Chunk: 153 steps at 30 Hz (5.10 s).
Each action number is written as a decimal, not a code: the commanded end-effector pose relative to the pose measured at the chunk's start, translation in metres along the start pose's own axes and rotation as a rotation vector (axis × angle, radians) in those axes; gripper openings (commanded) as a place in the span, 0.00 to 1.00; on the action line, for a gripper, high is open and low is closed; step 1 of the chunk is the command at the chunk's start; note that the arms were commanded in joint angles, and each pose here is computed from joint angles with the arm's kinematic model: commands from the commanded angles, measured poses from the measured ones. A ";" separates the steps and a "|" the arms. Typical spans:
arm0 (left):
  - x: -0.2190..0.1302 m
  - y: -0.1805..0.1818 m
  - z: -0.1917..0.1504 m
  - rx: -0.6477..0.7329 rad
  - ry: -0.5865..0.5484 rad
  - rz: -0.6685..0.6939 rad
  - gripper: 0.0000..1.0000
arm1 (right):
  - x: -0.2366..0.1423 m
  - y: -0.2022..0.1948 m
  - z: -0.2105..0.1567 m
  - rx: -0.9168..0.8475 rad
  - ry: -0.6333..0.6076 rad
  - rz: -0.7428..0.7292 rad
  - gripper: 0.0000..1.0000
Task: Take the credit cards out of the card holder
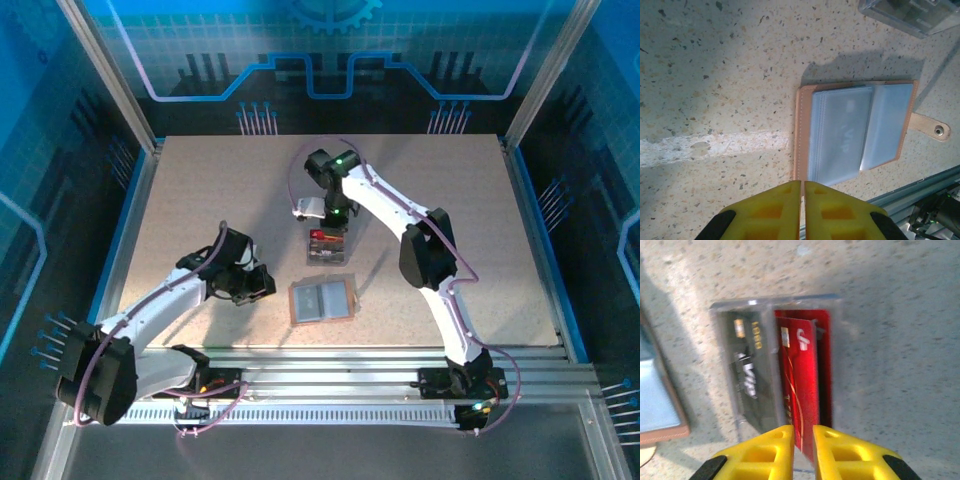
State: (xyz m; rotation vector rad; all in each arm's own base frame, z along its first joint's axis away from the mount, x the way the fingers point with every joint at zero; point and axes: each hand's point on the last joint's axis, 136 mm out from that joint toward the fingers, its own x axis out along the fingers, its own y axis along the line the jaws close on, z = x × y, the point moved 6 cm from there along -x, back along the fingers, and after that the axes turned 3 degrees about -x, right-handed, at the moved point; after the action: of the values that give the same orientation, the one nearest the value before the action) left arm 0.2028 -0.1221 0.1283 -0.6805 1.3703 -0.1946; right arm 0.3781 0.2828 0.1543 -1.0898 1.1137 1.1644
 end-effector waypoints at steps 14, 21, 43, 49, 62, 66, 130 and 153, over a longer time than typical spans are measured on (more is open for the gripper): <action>0.010 -0.008 0.005 -0.018 0.023 -0.102 0.10 | -0.086 0.048 -0.009 0.407 -0.347 -0.077 0.29; 0.027 -0.017 0.012 -0.043 0.081 -0.151 0.08 | -0.057 0.097 -0.026 0.780 -0.325 0.120 0.28; 0.044 -0.019 0.000 -0.045 0.085 -0.097 0.05 | 0.019 0.172 0.020 1.083 -0.342 0.507 0.22; 0.043 -0.011 0.001 -0.068 0.070 -0.090 0.05 | 0.033 0.177 0.028 1.082 -0.301 0.514 0.22; 0.041 -0.004 0.002 -0.088 0.071 -0.105 0.02 | 0.052 0.184 0.038 1.078 -0.241 0.513 0.22; 0.042 -0.005 0.002 -0.082 0.080 -0.114 0.01 | 0.058 0.186 0.038 1.078 -0.212 0.497 0.22; 0.085 -0.032 -0.007 -0.078 0.258 -0.178 0.00 | 0.061 0.190 0.004 1.109 -0.062 0.279 0.14; 0.090 -0.016 -0.011 -0.086 0.269 -0.089 0.00 | 0.041 0.186 -0.011 1.082 -0.017 0.138 0.40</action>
State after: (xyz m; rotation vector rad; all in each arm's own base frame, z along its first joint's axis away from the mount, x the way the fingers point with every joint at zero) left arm 0.2213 -0.1865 0.0674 -0.8443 1.5738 -0.3361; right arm 0.1999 0.2919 0.0892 -0.1257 1.5543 0.4926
